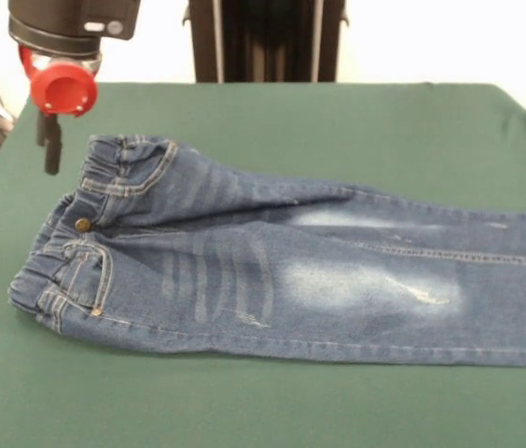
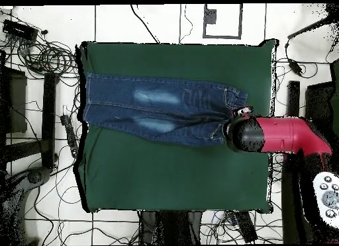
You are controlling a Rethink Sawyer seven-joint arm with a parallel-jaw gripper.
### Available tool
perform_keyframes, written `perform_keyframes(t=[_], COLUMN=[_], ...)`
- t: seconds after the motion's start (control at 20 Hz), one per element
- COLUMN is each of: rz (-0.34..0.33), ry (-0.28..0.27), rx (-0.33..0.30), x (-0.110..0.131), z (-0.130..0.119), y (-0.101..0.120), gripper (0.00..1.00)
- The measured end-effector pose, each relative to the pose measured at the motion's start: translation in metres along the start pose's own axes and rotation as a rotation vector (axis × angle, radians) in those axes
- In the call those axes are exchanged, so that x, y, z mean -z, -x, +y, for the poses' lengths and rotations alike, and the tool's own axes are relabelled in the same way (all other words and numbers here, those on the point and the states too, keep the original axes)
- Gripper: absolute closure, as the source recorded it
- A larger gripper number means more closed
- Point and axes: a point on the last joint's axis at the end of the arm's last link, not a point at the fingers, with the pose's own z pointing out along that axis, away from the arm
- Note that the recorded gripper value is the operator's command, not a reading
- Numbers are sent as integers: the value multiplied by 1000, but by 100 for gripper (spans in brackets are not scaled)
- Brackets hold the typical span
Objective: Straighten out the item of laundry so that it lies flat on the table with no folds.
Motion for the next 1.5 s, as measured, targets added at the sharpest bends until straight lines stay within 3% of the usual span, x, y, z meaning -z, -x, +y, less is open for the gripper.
perform_keyframes(t=[0.3,0.65,1.05,1.3,1.5], rz=[-1,-1,1,14,41], ry=[55,105,119,117,106], rx=[71,89,89,113,149], x=[15,35,36,30,19], z=[50,101,129,137,141], y=[-26,-35,-40,-60,-91], gripper=[0,0,0,0,0])
